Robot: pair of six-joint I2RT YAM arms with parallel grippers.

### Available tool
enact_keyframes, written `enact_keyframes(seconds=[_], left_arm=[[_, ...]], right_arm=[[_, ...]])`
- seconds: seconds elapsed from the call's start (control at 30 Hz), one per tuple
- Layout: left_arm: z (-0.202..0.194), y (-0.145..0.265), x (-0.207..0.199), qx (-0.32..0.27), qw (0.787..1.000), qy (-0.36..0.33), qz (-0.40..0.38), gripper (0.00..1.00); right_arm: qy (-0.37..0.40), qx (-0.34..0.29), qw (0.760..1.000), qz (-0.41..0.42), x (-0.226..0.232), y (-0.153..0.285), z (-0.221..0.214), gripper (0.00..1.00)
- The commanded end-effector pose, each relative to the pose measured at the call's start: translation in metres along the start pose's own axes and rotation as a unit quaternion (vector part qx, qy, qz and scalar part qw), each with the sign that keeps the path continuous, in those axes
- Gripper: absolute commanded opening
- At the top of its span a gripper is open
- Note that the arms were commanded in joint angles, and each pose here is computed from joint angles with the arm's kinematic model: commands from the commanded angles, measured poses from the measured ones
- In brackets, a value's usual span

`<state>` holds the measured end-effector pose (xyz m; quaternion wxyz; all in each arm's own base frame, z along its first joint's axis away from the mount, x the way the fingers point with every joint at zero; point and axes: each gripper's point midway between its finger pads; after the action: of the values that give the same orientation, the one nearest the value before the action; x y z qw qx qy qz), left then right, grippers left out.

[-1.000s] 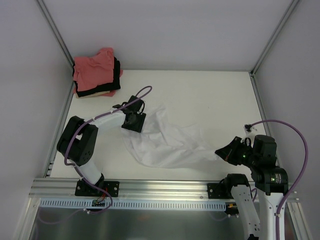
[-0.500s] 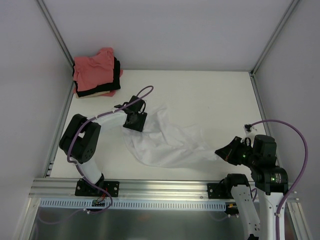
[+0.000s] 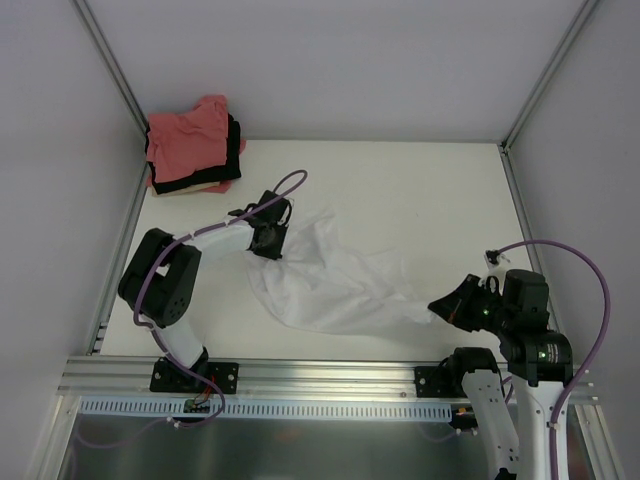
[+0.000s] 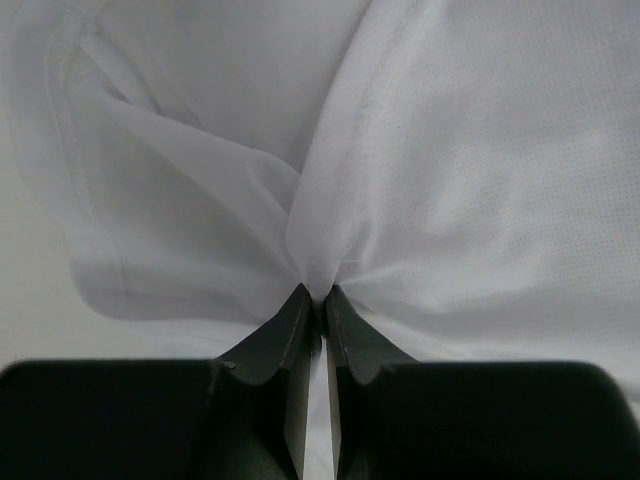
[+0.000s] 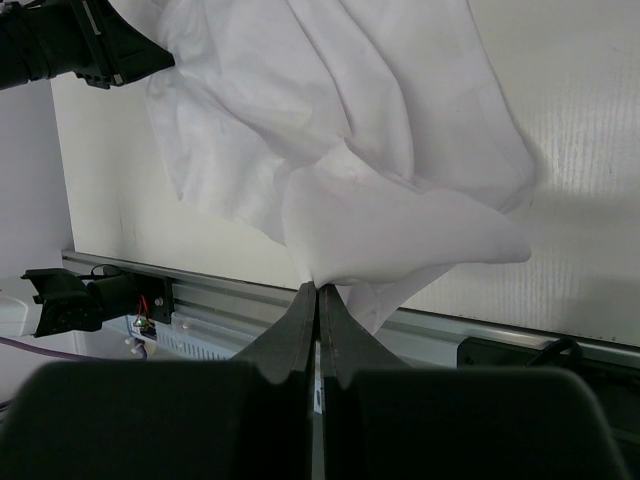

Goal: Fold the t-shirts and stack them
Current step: Flatten out the tshirt

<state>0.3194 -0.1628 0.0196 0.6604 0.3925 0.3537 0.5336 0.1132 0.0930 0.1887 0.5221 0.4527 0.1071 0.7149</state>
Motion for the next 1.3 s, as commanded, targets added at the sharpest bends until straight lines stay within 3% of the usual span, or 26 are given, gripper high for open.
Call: enact_keyframes(seconds=[0.0,0.33,0.43,0.5,0.83,1.1,1.27], left_arm=[[0.025,0.023,0.004,-0.045,0.999,0.010,0.009,0.08],[0.031,0.060,0.010,-0.076,0.997,0.016,0.025,0.20],[0.033,0.072,0.011,-0.091,0.995,0.017,0.024,0.12],[0.034,0.079,0.013,-0.101,0.994,0.018,0.023,0.00],[0.037,0.102,0.009,-0.131,0.991,0.034,0.000,0.00],[0.075,0.210,0.019,-0.260,0.965,0.036,-0.015,0.00],[0.096,0.300,0.032,-0.361,0.932,0.042,-0.019,0.00]], right_arm=[[0.006,-0.001,1.000,0.013,0.003,-0.003,0.002,0.01],[0.007,-0.002,1.000,0.016,0.004,-0.003,0.002,0.01],[0.007,-0.004,1.000,0.017,0.004,-0.004,0.002,0.00],[0.006,-0.003,1.000,0.019,0.004,-0.004,0.002,0.00],[0.010,-0.008,1.000,0.020,0.006,-0.001,0.003,0.01],[0.036,-0.051,0.998,-0.013,0.012,0.010,0.049,0.00],[0.075,-0.121,0.988,-0.060,0.022,0.029,0.121,0.01]])
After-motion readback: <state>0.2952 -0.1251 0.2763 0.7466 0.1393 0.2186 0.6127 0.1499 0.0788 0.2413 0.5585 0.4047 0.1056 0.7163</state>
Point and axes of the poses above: each gripper's point midway between its finger pads, its own y axis back along the fingers, its own x axis along the line the jaws close on, z = x × y, and after that the axes turned 6 degrees about y, right-handed
